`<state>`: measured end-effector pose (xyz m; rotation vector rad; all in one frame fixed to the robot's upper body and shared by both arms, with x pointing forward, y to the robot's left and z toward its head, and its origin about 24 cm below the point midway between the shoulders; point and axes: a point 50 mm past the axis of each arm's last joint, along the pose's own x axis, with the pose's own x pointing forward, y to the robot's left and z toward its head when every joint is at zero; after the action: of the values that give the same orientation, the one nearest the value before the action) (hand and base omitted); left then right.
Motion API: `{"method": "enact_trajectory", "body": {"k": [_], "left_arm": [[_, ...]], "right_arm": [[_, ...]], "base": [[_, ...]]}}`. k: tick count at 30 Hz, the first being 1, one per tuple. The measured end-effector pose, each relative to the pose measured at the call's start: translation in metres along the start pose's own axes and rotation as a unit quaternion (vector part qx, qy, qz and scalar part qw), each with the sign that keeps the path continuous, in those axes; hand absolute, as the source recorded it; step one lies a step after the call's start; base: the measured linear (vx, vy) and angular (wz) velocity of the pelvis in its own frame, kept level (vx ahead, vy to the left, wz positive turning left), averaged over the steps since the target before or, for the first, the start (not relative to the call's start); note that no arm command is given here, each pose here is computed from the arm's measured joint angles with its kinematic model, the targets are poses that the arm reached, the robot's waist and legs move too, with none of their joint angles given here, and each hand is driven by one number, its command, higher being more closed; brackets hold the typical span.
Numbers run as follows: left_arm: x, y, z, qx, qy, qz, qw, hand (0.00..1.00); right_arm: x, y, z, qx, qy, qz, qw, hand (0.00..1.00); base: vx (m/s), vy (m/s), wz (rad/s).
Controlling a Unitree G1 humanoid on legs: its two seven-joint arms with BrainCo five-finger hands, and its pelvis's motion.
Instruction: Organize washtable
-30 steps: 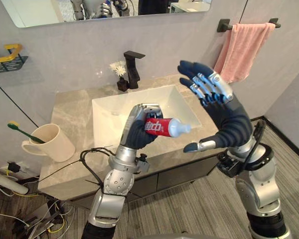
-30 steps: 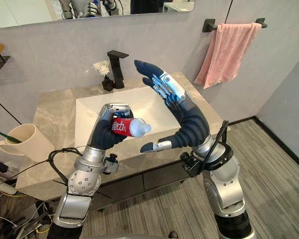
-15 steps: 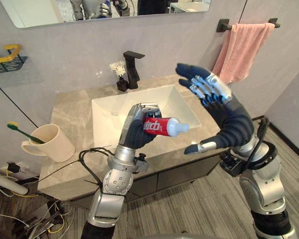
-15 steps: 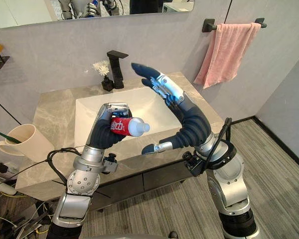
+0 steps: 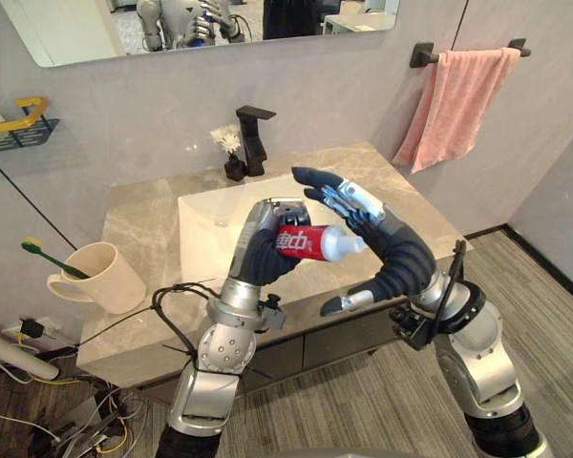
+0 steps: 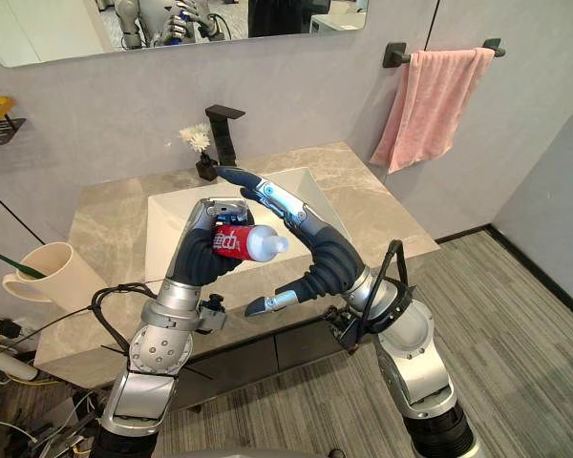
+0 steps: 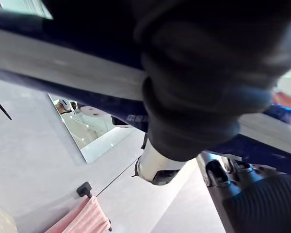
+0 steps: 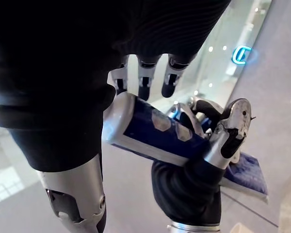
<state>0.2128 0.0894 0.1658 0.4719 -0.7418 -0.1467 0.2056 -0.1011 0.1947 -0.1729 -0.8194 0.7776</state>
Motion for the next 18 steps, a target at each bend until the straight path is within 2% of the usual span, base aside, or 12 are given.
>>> {"method": "enact_trajectory", "body": {"k": [18], "left_arm": [[0.0022, -0.0021, 0.0026, -0.008, -0.007, -0.004, 1.000, 1.00]], "right_arm": [[0.0041, 0.0080, -0.0084, 0.010, 0.004, -0.023, 1.000, 0.00]], "base": [[0.00, 0.000, 0.00]]}}
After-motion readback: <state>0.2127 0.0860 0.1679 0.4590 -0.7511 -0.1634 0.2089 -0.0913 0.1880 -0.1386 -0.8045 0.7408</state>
